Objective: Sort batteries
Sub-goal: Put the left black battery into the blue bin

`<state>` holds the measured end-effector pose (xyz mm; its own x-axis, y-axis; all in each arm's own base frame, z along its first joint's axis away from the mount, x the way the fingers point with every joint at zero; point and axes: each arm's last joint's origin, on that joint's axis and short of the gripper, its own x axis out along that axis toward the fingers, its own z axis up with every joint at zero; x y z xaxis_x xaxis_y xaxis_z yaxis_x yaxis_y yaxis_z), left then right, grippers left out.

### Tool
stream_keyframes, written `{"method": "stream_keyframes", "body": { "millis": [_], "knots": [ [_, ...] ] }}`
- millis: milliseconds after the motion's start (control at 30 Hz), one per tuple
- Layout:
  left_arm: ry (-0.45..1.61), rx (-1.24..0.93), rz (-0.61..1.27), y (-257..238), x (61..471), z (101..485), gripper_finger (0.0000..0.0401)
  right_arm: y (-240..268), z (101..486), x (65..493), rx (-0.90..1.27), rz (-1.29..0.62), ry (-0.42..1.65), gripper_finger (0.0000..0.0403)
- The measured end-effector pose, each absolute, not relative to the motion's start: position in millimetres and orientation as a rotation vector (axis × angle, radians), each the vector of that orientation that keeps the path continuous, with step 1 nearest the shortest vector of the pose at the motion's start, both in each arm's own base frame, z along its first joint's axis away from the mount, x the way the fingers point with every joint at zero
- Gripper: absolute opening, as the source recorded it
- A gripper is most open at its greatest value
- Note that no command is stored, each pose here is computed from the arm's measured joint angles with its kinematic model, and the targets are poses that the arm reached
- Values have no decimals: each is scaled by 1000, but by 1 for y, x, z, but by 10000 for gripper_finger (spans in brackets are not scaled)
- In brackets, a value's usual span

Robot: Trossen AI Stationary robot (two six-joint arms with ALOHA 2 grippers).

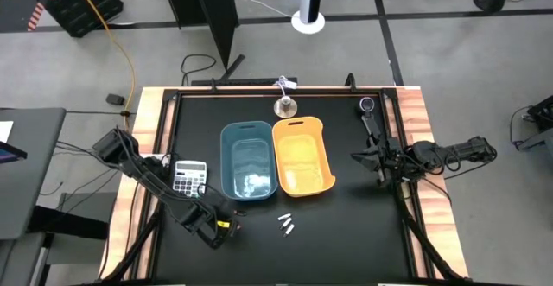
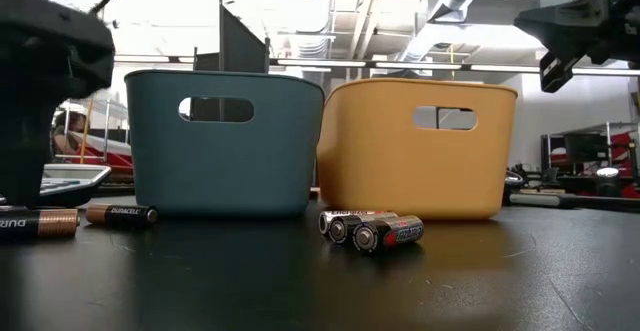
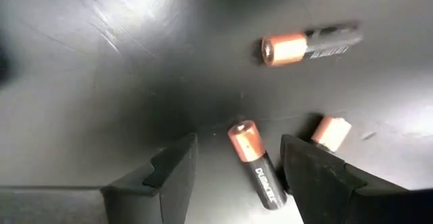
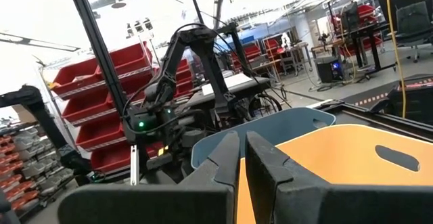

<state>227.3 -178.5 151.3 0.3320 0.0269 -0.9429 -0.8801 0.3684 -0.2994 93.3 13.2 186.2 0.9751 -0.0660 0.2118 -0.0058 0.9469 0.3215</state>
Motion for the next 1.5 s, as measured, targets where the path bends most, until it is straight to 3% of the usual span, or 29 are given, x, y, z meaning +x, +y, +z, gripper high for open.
{"method": "stream_keyframes", "body": {
  "millis": [367,733,1067,1333,1500],
  "knots": [
    [1071,-1007,768,-180,229,147,204,13,186,93,326,-31,-222,44],
    [1101,-979,776,-178,225,143,115,13,186,93,326,-31,-222,44],
    [1135,-946,766,-177,224,142,92,13,186,93,326,-31,-222,44],
    [1160,-901,737,-176,223,142,39,13,186,93,326,-31,-222,44],
    [1179,-882,730,-176,223,142,39,13,186,93,326,-31,-222,44]
  ]
}}
